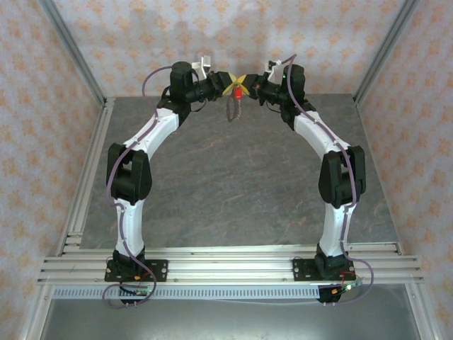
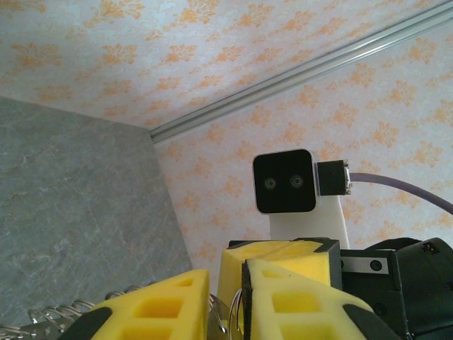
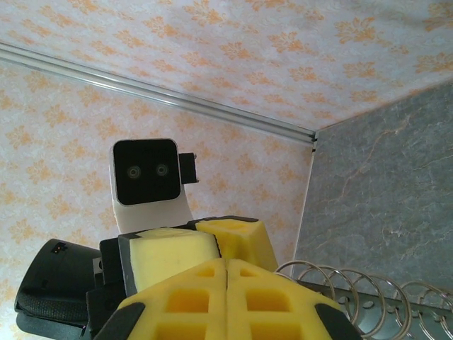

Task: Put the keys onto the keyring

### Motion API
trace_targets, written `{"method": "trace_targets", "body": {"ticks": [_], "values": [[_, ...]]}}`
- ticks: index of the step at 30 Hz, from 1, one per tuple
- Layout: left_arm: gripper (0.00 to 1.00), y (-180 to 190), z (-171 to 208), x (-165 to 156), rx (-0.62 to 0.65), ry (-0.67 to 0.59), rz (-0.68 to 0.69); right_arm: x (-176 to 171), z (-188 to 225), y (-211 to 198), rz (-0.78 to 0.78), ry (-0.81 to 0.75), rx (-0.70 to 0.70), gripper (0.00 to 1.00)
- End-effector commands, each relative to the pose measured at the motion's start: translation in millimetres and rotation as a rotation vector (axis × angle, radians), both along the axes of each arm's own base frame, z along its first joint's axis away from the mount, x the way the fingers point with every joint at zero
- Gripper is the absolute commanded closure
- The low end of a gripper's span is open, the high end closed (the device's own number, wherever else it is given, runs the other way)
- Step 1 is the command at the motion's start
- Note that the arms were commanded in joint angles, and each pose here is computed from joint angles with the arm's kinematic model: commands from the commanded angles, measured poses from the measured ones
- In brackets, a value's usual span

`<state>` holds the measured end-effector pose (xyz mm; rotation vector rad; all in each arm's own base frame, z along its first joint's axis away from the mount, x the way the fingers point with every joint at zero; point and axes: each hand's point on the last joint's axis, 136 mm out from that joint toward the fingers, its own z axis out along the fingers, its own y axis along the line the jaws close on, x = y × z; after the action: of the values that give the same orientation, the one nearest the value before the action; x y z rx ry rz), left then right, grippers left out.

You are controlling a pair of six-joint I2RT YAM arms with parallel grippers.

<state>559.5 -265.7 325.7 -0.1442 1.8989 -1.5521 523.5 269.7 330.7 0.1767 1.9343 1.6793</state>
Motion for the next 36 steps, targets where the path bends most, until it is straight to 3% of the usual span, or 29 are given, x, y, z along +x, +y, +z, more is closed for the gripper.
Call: {"method": "trace_targets", "body": {"ticks": [1, 5, 18, 25, 36], "values": [[0.84, 1, 33, -13, -0.030, -0.085, -0.029, -17, 48, -4, 0.017, -0.134, 0.037, 1.00], [0.88, -6, 39, -17, -0.038, -0.101, -0.042, -20, 50, -4, 0.021, -0.142, 0.039, 1.00], [0.85, -33, 52, -40, -0.070, -0.150, -0.108, -38, 53, -10, 0.011, -0.170, 0.048, 1.00], [0.98, -43, 60, -54, -0.124, -0.176, -0.105, -51, 53, -20, -0.039, -0.168, 0.043, 1.00], [0.95, -65, 48, -58, -0.135, -0.154, -0.105, -61, 63, -26, -0.063, -0.179, 0.071, 1.00]]}}
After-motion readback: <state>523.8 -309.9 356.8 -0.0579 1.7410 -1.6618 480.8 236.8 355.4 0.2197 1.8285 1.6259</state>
